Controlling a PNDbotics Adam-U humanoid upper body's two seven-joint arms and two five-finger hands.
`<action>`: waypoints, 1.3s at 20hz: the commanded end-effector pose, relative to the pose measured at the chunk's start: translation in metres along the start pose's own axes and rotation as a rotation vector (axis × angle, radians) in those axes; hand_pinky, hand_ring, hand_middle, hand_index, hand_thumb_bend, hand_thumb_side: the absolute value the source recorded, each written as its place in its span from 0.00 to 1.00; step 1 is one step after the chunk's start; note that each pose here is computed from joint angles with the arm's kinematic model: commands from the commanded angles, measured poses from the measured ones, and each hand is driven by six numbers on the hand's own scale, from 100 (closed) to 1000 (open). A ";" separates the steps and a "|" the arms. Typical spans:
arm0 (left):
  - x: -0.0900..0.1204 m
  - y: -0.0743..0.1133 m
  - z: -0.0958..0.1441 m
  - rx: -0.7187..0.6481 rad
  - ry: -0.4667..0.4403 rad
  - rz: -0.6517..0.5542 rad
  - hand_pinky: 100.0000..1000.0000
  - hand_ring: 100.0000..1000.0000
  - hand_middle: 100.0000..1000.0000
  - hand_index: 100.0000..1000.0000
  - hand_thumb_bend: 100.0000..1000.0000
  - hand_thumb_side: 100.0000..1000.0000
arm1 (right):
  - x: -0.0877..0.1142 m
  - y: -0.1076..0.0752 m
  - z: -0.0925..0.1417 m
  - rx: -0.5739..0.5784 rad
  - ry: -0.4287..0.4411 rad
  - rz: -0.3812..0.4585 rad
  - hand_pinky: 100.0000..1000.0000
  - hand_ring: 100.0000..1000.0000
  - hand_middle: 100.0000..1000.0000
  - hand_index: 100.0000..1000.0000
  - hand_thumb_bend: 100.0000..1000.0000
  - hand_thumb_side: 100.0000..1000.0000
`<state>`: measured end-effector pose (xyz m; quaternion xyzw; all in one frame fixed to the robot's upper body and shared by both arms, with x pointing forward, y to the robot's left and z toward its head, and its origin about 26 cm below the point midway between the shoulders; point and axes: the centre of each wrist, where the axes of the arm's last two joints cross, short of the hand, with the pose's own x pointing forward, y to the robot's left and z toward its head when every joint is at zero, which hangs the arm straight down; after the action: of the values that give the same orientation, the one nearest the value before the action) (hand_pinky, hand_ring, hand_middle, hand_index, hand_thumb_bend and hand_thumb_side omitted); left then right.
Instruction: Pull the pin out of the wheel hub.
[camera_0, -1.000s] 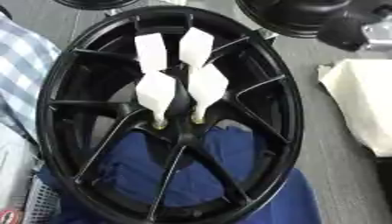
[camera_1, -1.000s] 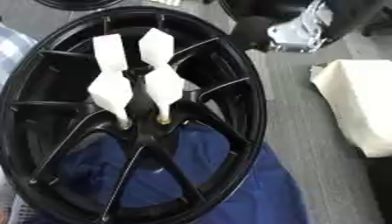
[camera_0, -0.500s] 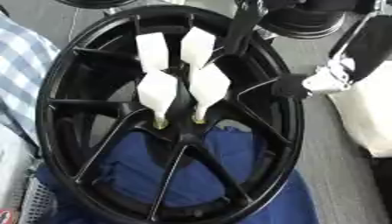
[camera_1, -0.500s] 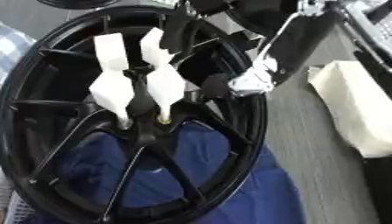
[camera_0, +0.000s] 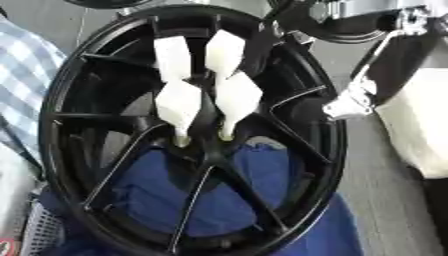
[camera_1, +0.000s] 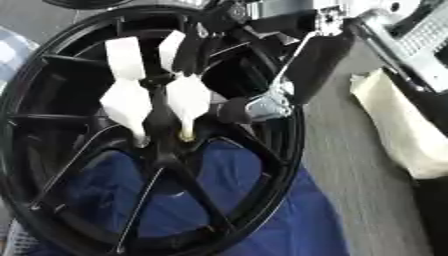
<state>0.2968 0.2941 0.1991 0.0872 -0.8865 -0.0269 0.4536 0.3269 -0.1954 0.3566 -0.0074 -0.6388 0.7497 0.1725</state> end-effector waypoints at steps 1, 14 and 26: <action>0.008 0.000 -0.003 -0.010 -0.030 -0.005 0.84 0.78 0.65 0.69 0.20 0.57 | 0.001 -0.006 0.003 -0.015 0.017 0.018 0.84 0.79 0.74 0.84 0.19 0.30; 0.008 -0.001 -0.003 -0.012 -0.032 -0.003 0.84 0.78 0.65 0.69 0.20 0.57 | -0.003 -0.005 0.003 -0.029 0.034 0.000 0.84 0.79 0.75 0.84 0.19 0.30; 0.009 -0.001 -0.004 -0.012 -0.036 -0.001 0.84 0.78 0.65 0.69 0.20 0.57 | -0.011 -0.003 0.001 -0.022 0.054 -0.006 0.84 0.79 0.75 0.83 0.20 0.30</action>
<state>0.2975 0.2922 0.2002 0.0840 -0.8875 -0.0289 0.4522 0.3394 -0.1953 0.3498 -0.0126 -0.6419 0.7411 0.1966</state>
